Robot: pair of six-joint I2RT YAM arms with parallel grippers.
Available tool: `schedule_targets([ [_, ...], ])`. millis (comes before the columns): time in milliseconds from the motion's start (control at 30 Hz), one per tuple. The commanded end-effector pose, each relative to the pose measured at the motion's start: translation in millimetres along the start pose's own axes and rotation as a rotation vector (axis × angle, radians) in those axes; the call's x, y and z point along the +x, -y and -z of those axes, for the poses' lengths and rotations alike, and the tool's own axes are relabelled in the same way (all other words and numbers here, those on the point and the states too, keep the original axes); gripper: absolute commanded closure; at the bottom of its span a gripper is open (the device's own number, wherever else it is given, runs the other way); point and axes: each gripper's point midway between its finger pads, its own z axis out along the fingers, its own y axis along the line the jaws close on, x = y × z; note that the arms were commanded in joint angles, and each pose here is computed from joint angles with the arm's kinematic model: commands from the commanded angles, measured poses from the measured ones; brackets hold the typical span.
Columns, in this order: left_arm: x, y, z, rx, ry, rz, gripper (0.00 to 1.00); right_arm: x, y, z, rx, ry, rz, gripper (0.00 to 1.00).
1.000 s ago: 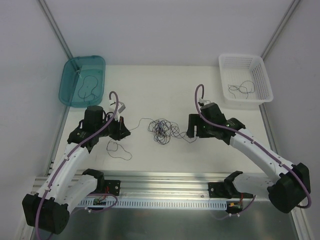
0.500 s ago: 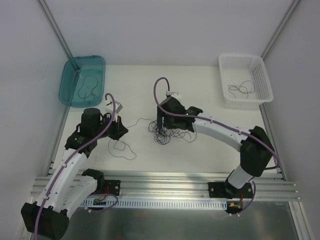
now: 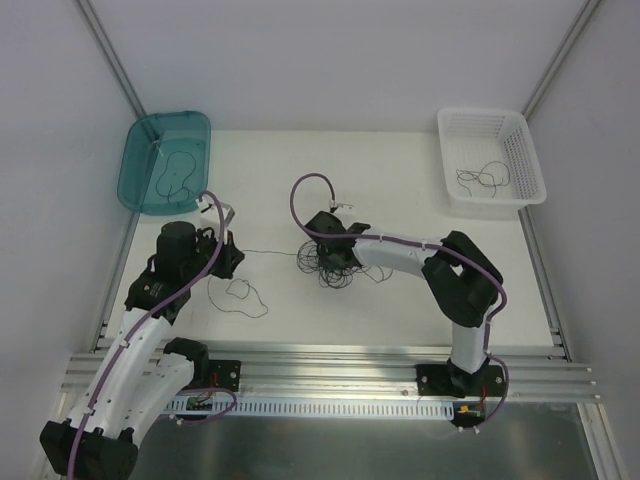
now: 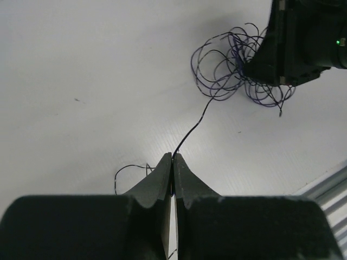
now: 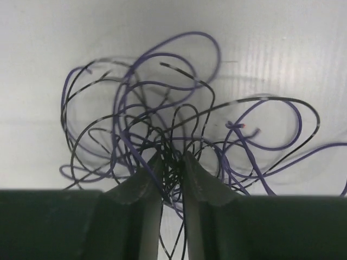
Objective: Untangle the cables
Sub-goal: Untie the cable.
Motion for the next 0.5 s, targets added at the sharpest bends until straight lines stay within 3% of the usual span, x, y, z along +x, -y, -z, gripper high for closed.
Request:
schedule_targets([
  [0, -8.1, -30.3, 5.2, -0.179, 0.057, 0.022, 1.00, -18.3, 30.4, 9.8, 0.055, 0.063, -0.030, 0.80],
  [33, -8.3, -35.8, 7.2, -0.210, 0.063, 0.031, 1.00, -22.1, 41.4, 12.8, 0.080, 0.080, -0.019, 0.88],
  [133, -5.1, -57.9, 13.3, -0.327, 0.058, 0.072, 1.00, -33.5, 84.6, 29.2, 0.156, 0.113, 0.020, 0.99],
  [467, 6.7, -94.2, 23.3, -0.492, 0.012, 0.185, 1.00, -69.2, 225.7, 98.2, 0.280, 0.211, -0.087, 0.99],
])
